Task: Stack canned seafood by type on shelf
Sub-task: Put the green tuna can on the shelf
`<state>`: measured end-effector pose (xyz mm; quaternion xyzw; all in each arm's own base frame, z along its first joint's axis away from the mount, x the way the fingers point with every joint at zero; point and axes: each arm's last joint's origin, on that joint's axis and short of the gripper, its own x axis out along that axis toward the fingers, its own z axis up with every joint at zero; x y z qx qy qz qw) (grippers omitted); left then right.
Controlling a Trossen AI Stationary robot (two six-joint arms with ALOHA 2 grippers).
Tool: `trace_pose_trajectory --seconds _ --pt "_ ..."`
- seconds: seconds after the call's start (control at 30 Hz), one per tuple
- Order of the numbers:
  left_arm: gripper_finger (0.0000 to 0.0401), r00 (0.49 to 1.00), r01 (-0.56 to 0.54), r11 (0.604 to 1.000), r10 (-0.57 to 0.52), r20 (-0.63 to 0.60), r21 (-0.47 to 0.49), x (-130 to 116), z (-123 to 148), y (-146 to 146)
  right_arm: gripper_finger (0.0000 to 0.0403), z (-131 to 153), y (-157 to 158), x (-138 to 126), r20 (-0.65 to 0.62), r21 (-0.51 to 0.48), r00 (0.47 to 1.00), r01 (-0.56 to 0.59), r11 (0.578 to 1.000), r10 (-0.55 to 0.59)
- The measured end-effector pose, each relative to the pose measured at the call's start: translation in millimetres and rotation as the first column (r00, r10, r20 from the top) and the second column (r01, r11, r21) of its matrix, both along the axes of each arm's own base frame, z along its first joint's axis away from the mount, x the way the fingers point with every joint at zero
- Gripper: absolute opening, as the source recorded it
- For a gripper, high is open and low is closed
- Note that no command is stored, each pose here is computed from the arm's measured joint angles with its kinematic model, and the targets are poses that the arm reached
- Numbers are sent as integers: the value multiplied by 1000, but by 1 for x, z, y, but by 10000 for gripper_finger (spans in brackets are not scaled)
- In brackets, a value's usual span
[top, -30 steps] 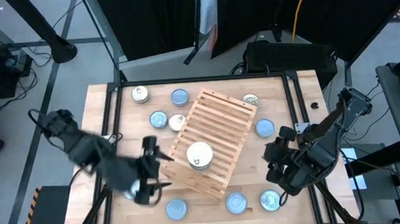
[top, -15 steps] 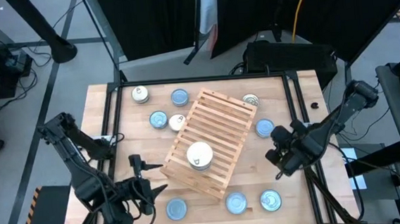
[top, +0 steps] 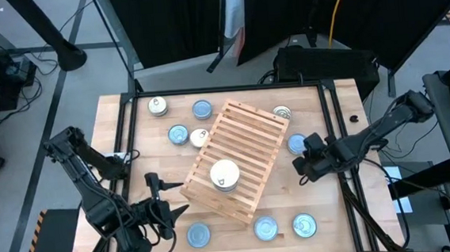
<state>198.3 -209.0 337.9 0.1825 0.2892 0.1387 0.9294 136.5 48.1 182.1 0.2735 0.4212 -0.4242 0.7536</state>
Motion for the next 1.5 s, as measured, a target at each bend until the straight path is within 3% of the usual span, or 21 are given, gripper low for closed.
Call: trace_pose_trajectory --seconds 0.4,1.1,1.5 --pt "327 1000 -3 1000 3 7 2 0 0 0 0 -17 -12 13 -177 5 984 15 1000 -14" --pt "327 1000 -4 1000 4 7 3 0 0 0 0 -28 -21 23 -254 4 967 3 1000 -2" --pt "327 1000 -3 1000 3 6 3 0 0 0 0 -28 -18 23 -269 102 963 7 995 20"
